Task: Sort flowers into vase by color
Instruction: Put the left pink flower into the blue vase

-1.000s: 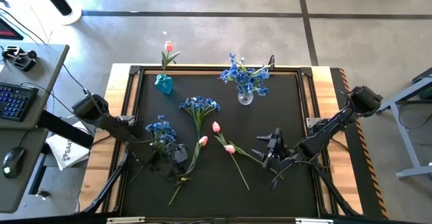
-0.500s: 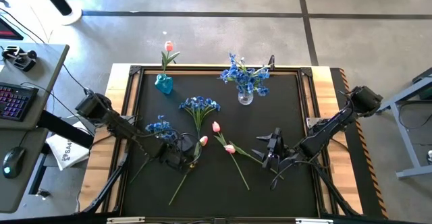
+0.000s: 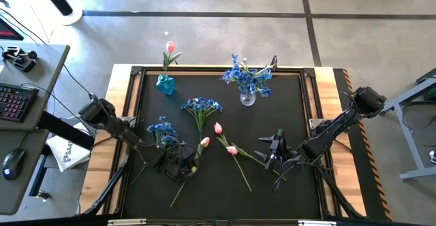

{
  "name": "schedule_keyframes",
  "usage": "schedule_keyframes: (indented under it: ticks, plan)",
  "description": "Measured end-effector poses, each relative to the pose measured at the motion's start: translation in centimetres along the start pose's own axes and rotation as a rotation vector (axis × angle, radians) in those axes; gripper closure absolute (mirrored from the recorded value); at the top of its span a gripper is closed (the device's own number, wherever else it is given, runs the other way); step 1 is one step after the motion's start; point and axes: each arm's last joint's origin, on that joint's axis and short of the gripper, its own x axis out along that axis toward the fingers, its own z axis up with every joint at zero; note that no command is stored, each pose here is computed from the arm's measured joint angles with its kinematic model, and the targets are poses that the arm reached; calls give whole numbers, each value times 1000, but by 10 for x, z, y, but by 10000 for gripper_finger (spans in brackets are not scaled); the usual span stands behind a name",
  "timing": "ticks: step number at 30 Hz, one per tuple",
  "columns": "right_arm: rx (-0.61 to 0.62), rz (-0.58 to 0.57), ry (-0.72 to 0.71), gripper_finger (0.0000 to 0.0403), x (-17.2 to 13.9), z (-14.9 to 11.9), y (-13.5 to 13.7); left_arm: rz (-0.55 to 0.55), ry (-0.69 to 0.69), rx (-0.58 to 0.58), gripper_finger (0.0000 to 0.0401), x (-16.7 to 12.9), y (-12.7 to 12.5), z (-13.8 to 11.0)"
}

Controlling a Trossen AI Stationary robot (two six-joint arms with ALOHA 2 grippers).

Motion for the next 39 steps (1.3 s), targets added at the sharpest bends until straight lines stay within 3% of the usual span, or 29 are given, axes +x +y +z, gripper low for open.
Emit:
schedule_keyframes:
  ticks: [9,20,30,36,39]
  plan:
    - [4,-2,2,133,0,0,0,2,87,22,210,23,-5,-19]
    - [4,-7,-2,133,0,0,0,-35,215,-44,301,29,1,-10]
    - [4,-7,-2,133,0,0,0,-18,267,-126,330,33,6,-8]
    - [4,-7,-1,133,0,0,0,-24,278,-169,387,32,8,-4]
    - [4,-6,-1,133,0,0,0,-39,276,-178,394,24,9,2]
